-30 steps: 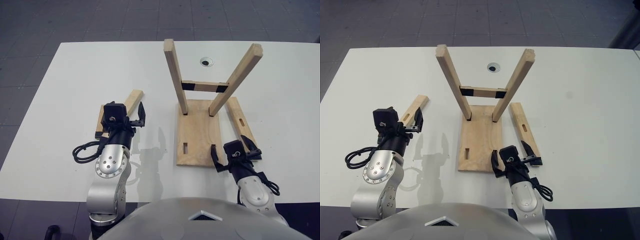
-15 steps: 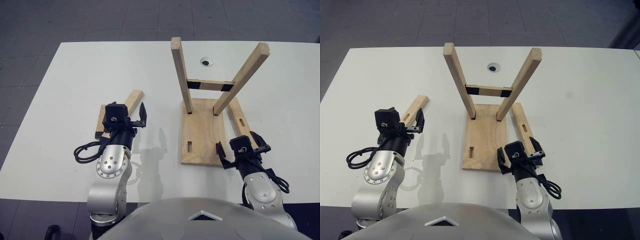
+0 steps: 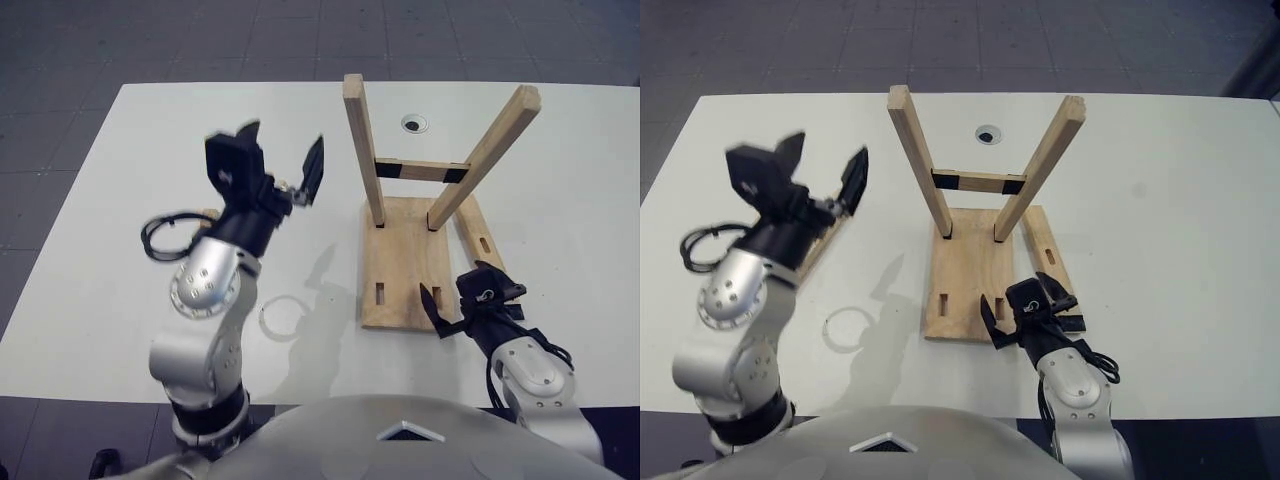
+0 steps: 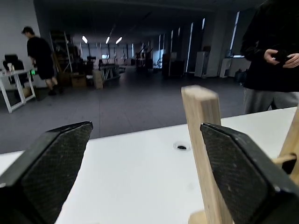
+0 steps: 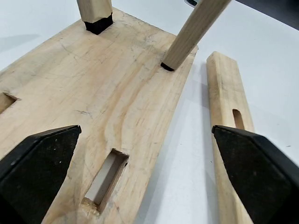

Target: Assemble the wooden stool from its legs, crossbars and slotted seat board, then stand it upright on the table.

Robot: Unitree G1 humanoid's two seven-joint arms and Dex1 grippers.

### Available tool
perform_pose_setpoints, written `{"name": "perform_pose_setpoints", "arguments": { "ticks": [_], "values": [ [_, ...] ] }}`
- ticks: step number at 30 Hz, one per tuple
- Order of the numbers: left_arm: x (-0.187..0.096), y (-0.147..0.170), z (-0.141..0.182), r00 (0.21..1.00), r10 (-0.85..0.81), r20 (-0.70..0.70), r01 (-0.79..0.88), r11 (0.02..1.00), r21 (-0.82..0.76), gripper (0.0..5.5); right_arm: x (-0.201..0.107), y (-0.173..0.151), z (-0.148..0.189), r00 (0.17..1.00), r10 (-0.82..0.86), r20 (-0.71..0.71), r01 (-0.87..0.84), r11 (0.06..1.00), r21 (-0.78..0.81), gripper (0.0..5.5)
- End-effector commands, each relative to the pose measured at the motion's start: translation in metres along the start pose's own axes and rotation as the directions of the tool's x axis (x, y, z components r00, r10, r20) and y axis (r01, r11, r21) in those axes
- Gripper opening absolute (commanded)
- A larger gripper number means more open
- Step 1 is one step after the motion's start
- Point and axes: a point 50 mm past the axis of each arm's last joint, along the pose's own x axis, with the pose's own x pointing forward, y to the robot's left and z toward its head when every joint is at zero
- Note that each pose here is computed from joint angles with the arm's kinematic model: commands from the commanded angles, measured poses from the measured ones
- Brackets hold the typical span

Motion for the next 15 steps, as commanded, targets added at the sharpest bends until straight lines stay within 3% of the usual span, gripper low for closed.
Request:
{"name": "perform_pose_setpoints", "arguments": {
  "ticks": [1,6,15],
  "values": [
    [0.040,0.009,0.036,0.986,-0.121,0.113,0.120,0.993,0.016,4.31,0.006,0.001,-0.005,1.000,0.012,0.021,-0.012,1.000,0.020,5.20],
    [0.072,-0.002,0.065,0.944,-0.266,0.196,0.271,0.963,0.004,4.31,0.011,0.008,-0.012,0.999,0.046,0.019,-0.046,0.999,0.021,5.20],
    [0.117,-0.023,0.037,0.926,-0.362,0.108,0.367,0.930,-0.029,4.31,0.014,0.019,-0.013,0.995,0.099,0.025,-0.099,0.995,0.003,5.20]
  ]
}}
